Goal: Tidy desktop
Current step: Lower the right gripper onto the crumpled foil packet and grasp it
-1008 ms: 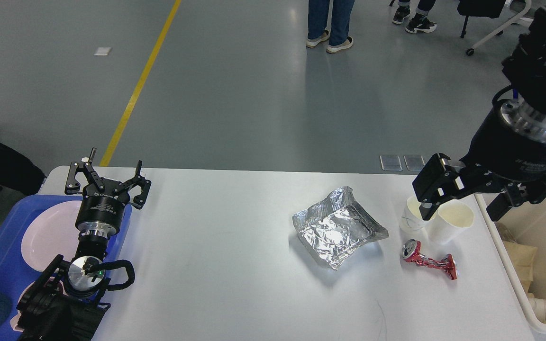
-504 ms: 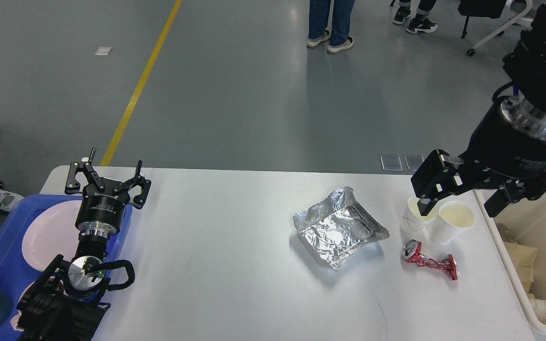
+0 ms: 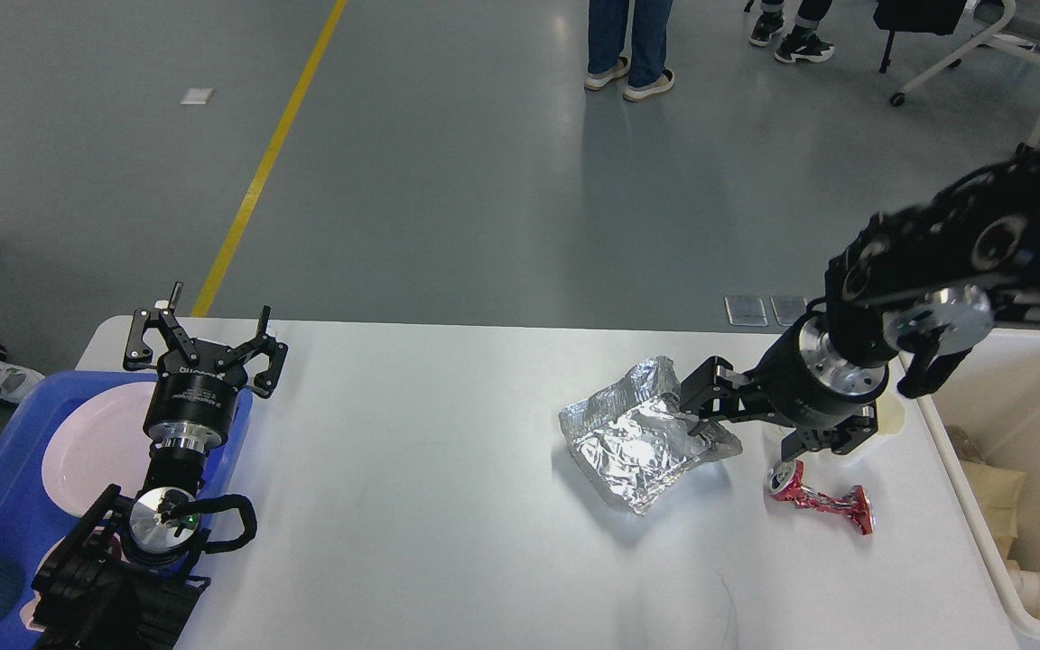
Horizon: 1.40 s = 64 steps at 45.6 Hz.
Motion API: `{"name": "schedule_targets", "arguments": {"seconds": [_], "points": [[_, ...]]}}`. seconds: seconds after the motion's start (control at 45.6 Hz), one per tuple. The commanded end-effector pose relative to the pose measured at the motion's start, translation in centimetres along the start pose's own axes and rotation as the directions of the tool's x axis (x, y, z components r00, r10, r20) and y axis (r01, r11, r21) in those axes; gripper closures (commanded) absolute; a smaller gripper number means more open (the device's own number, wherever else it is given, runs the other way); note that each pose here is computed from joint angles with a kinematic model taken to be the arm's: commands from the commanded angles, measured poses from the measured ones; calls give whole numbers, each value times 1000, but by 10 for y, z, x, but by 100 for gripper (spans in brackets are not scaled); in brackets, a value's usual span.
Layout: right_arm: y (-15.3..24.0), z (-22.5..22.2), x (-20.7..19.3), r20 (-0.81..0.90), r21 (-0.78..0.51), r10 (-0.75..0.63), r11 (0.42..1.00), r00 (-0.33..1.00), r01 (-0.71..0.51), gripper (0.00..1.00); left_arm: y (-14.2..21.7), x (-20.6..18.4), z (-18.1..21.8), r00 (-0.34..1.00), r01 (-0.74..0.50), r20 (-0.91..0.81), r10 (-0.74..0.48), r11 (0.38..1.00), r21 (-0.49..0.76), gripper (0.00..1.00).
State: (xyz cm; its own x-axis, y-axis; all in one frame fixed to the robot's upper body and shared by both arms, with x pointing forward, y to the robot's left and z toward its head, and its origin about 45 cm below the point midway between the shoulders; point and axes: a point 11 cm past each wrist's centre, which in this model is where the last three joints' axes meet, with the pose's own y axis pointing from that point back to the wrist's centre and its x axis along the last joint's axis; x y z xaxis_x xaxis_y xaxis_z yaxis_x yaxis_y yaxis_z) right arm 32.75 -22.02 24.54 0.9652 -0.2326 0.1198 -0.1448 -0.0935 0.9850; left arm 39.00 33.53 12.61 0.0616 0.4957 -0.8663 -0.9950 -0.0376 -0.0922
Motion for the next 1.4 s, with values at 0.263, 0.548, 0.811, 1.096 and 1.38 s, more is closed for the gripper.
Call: {"name": "schedule_targets", "arguments": {"seconds": [0.263,0.548,0.811,1.096,1.38], "points": [[-138,25,-3,416,52,40,996,909,-68,5,0,0,0,1000,0,0,0,1000,2,4],[-168,21,-2,436,41,78,993,896,-107,5,1,1,0,1000,-2,0,2,1000,2,4],[-187,19,-5,448,45,89,991,890,-122,14,1,1,0,1000,-2,0,2,1000,2,4],[-190,19,-4,462,50,94,990,882,-132,48,0,0,0,1000,0,0,0,1000,2,4],[-187,19,0,463,51,100,989,881,-139,94,0,0,0,1000,0,0,0,1000,2,4]]}}
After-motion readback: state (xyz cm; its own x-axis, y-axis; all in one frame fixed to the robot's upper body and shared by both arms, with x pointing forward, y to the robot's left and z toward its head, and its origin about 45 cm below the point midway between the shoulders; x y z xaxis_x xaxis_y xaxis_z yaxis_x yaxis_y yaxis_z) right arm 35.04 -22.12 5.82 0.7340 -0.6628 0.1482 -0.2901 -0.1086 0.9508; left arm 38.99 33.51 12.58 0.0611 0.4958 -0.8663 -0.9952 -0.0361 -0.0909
